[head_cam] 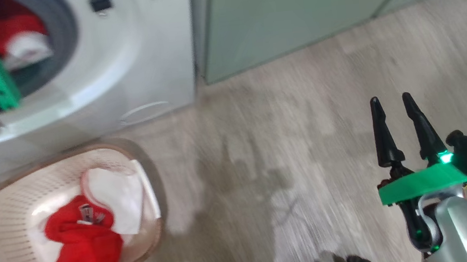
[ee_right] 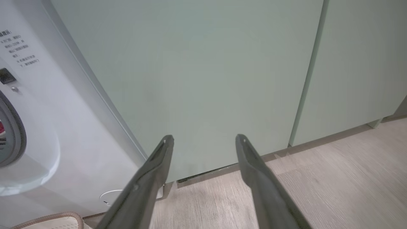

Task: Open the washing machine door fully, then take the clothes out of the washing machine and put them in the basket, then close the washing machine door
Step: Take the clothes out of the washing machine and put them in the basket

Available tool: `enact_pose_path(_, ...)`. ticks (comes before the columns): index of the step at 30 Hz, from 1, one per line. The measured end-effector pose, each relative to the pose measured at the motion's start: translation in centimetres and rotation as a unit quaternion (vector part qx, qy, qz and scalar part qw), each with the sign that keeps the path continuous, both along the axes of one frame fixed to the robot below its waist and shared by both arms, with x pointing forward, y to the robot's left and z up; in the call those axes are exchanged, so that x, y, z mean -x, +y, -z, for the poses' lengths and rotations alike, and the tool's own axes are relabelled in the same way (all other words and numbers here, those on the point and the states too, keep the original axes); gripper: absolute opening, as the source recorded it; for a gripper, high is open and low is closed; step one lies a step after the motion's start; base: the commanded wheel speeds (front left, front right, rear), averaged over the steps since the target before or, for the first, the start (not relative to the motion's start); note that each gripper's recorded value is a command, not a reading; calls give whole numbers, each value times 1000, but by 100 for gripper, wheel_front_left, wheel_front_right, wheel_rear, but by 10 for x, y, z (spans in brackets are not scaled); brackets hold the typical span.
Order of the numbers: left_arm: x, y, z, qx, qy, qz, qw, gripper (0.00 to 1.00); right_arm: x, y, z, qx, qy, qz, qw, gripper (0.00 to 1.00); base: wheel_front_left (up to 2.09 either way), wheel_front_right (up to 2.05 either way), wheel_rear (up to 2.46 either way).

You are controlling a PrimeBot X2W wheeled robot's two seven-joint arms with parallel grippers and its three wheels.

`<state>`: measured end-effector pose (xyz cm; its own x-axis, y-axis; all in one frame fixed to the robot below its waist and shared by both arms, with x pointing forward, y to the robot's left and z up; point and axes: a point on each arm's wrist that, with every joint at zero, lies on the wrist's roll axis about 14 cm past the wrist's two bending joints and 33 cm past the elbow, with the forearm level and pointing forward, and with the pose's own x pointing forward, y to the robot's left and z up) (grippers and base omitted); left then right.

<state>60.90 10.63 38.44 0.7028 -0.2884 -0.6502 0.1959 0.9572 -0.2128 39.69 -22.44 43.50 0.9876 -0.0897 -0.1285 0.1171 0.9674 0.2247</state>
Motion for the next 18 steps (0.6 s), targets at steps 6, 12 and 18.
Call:
enact_pose_path(6,34,14,-16,5,-26,4,1000,0,-1,14,-13,-5,-21,-24,999,100,0,0,0)
enact_pose_path(12,104,23,5,-8,-5,22,1000,0,9,25,-19,-13,-30,-39,999,100,0,0,0)
enact_pose_path(18,170,29,33,-31,28,32,999,0,19,32,-27,-11,-39,-56,998,100,0,0,0)
